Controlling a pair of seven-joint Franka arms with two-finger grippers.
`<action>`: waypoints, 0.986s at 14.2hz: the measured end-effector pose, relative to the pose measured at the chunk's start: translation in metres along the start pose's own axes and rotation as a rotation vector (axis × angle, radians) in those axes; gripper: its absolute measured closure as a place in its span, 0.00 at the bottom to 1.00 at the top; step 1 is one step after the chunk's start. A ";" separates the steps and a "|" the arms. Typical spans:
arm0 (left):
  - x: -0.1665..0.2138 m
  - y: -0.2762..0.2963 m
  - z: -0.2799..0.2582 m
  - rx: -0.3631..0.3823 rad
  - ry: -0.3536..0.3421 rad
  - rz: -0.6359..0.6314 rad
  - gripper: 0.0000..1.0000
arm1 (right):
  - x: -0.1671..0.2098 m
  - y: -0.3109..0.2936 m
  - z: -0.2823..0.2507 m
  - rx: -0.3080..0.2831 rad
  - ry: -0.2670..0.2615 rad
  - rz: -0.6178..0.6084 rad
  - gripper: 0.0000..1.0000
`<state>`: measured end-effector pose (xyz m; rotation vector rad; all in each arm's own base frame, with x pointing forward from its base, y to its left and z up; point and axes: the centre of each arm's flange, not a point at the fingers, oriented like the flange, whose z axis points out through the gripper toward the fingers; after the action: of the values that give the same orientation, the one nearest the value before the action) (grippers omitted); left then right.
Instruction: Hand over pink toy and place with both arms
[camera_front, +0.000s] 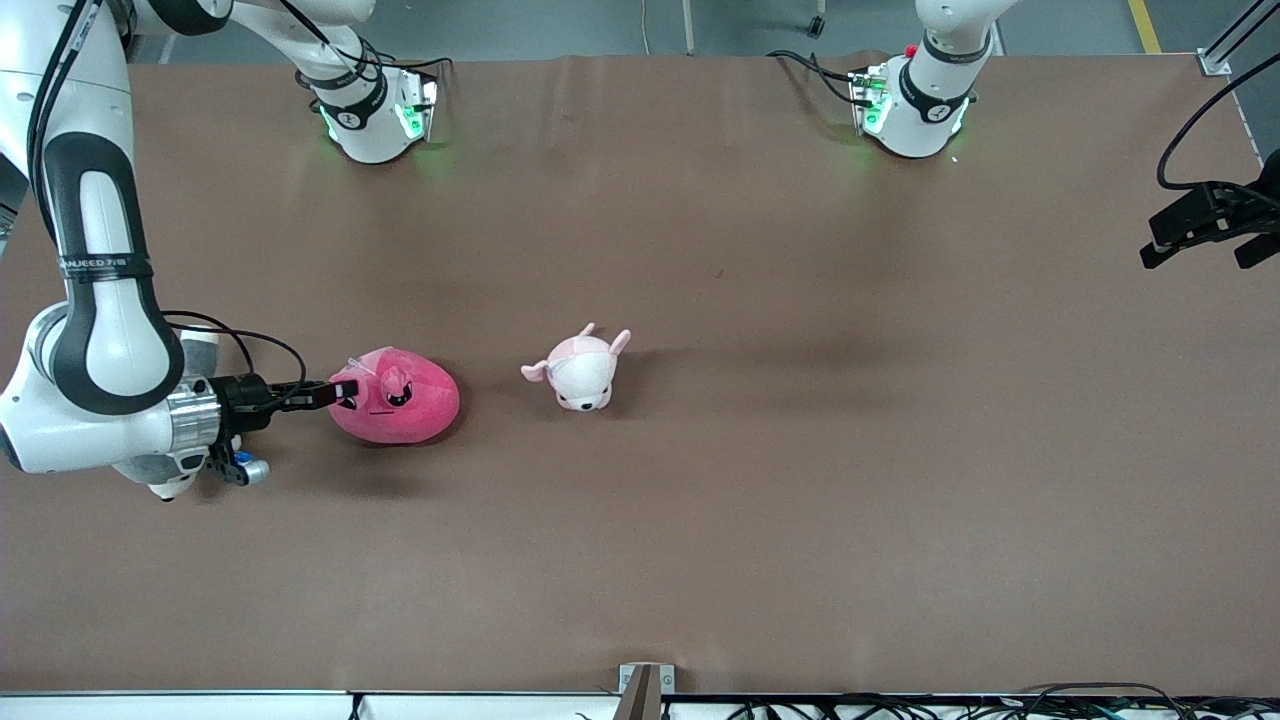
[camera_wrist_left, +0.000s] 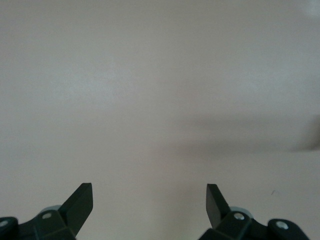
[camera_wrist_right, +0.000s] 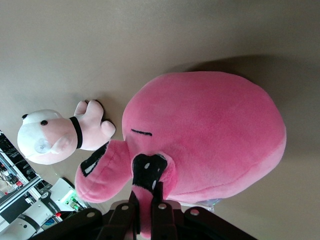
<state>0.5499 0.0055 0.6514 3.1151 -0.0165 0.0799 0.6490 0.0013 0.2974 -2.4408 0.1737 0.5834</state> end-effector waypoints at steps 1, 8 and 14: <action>0.000 0.001 0.000 0.000 0.000 0.001 0.00 | 0.000 0.002 -0.003 0.002 0.005 0.010 0.81; 0.007 -0.003 0.006 -0.011 -0.001 0.000 0.00 | -0.064 -0.050 -0.129 -0.127 0.108 0.036 0.08; 0.013 -0.008 0.004 -0.021 0.012 -0.003 0.00 | -0.162 -0.102 -0.232 -0.475 0.322 0.011 0.00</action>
<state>0.5633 0.0135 0.6484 3.0933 -0.0128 0.0970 0.6157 -0.0577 0.5898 -2.9898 0.1969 0.2473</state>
